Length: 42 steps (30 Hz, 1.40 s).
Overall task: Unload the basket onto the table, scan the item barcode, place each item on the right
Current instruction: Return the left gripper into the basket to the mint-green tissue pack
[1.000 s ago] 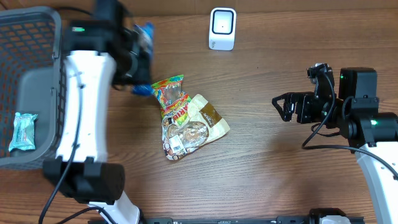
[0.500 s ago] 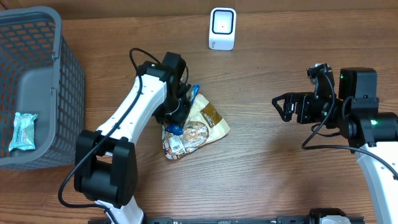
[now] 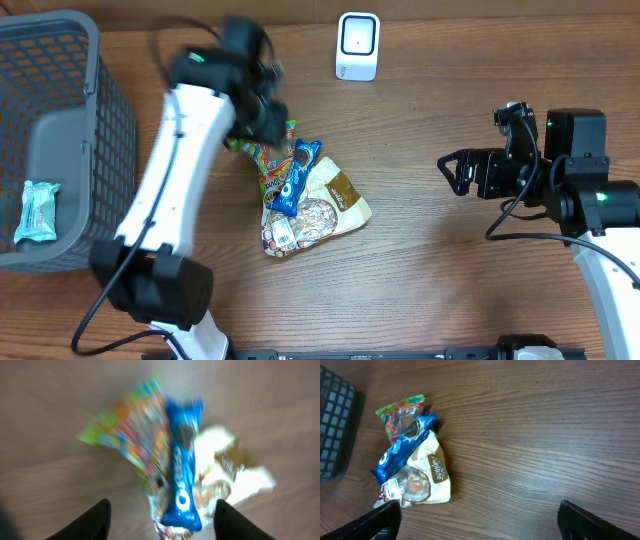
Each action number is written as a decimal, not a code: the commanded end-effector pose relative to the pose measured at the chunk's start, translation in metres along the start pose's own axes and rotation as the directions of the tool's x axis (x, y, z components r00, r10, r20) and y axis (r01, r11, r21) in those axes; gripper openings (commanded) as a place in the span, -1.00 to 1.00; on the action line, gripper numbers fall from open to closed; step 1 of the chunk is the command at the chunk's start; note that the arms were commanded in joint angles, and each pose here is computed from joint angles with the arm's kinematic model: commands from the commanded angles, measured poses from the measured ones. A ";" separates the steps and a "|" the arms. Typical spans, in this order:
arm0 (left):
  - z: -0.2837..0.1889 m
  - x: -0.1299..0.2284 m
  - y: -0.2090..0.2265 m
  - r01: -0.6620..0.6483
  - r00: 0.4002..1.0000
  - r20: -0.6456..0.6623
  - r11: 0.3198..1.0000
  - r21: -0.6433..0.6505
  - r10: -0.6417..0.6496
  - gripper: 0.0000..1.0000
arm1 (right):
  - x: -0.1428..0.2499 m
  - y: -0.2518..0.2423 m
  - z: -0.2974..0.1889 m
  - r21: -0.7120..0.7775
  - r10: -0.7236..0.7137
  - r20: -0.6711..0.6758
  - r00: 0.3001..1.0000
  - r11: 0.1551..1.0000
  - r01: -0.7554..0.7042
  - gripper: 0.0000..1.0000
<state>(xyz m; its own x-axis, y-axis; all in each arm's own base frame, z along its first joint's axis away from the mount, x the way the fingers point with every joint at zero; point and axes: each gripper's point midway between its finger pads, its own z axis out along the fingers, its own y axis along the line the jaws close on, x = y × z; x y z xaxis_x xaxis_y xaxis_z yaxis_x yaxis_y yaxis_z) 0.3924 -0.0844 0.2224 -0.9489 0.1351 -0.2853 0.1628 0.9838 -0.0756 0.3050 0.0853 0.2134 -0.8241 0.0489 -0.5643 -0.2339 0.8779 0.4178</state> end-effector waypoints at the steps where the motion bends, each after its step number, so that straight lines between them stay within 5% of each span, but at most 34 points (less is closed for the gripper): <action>1: -0.065 -0.031 0.054 0.147 0.973 0.195 0.984 -0.101 -0.125 0.30 | -0.008 0.007 -0.005 -0.012 -0.019 0.020 1.000 1.000 0.020 1.00; 5: -0.123 -0.027 0.137 0.335 0.909 0.333 0.914 -0.229 -0.250 0.46 | -0.007 0.007 -0.005 -0.012 -0.021 0.016 1.000 1.000 0.021 1.00; 11: -0.142 0.037 0.252 0.594 0.800 0.342 0.730 -0.336 -0.493 0.40 | -0.008 0.007 -0.005 -0.012 -0.025 0.021 0.999 1.000 0.025 1.00; 16: -0.120 0.100 0.314 0.727 0.681 0.279 0.577 -0.374 -0.677 0.39 | -0.011 0.008 -0.005 -0.012 -0.034 0.034 0.999 0.999 0.035 1.00; 22: -0.066 0.151 0.364 0.789 0.583 0.240 0.471 -0.394 -0.776 0.43 | -0.011 0.007 -0.005 -0.012 -0.034 0.033 0.999 0.999 0.034 1.00; 25: -0.035 0.167 0.377 0.816 0.540 0.245 0.429 -0.388 -0.805 0.86 | -0.011 0.007 -0.005 -0.012 -0.034 0.033 0.999 0.999 0.035 1.00; 31: 0.012 0.176 0.395 0.818 0.544 0.284 0.425 -0.387 -0.789 1.00 | -0.011 0.007 -0.005 -0.012 -0.034 0.033 0.999 0.999 0.035 1.00; 42: 0.055 0.178 0.415 0.714 0.692 0.322 0.545 -0.440 -0.646 1.00 | -0.011 0.007 -0.005 -0.012 -0.033 0.032 0.999 0.999 0.034 1.00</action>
<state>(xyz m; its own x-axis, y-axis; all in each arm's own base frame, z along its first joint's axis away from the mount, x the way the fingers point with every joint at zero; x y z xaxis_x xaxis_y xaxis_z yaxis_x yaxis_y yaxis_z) 0.3105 0.3433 0.1010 -0.6141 -0.6283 -0.4776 -0.7568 0.6405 0.1304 0.3062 0.0853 0.2142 -0.8201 0.0477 -0.5702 -0.2379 0.8779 0.4155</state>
